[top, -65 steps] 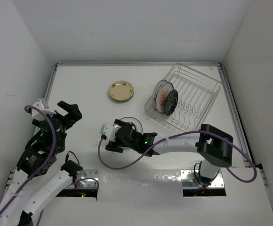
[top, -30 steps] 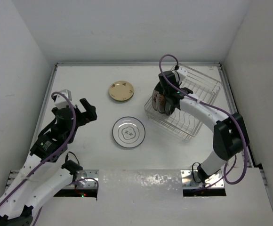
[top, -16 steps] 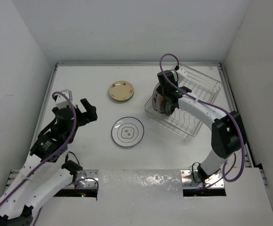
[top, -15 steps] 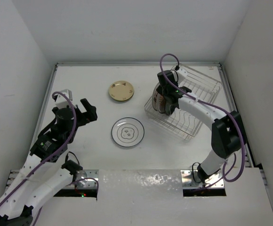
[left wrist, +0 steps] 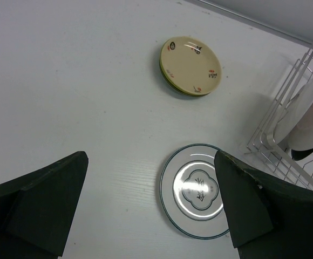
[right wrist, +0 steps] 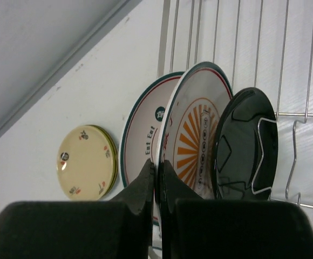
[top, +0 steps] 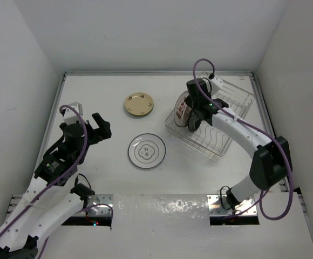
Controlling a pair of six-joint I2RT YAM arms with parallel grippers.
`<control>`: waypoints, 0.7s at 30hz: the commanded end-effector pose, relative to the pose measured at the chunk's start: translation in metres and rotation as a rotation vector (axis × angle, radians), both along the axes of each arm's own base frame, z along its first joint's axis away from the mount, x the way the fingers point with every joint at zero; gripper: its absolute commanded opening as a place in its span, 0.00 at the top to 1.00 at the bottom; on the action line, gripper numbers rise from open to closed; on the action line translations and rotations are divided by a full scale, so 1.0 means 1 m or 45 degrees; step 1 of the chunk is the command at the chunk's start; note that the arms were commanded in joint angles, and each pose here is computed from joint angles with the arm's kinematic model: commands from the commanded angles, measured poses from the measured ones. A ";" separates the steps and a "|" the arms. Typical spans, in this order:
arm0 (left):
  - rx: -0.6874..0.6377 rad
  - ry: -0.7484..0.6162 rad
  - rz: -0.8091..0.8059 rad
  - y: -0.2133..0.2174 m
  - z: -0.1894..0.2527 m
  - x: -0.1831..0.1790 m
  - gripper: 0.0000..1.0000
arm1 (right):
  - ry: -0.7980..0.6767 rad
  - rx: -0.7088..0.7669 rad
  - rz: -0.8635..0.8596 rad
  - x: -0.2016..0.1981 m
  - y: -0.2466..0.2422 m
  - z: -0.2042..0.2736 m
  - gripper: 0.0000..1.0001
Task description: Unload the plates from the dish rack
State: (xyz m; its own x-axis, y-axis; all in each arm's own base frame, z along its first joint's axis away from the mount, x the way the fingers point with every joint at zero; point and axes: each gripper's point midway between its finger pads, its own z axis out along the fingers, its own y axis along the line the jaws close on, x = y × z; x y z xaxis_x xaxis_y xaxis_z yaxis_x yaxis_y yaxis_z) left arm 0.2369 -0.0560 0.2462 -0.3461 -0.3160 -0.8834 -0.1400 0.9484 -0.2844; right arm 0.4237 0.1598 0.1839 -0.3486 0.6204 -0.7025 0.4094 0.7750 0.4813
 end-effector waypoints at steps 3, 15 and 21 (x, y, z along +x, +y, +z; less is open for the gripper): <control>-0.042 -0.070 0.007 0.000 0.013 0.003 0.00 | -0.266 0.110 -0.002 0.002 -0.001 0.095 1.00; -0.387 -0.174 -0.030 -0.021 0.061 -0.005 0.00 | -0.438 -0.059 0.528 -0.034 0.036 0.186 1.00; -0.730 -0.301 -0.154 -0.044 0.117 -0.020 0.00 | -0.400 -0.782 1.371 -0.105 0.117 0.189 1.00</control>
State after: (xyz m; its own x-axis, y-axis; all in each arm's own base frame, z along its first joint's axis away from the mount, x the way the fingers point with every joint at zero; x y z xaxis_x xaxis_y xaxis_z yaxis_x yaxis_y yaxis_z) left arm 0.2249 -0.0846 0.3116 -0.2636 -0.5995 -0.7557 -0.0318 0.7884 -0.6143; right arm 0.3654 0.2422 0.3749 -0.3643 0.1220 -0.9232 -0.3227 0.9134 0.2481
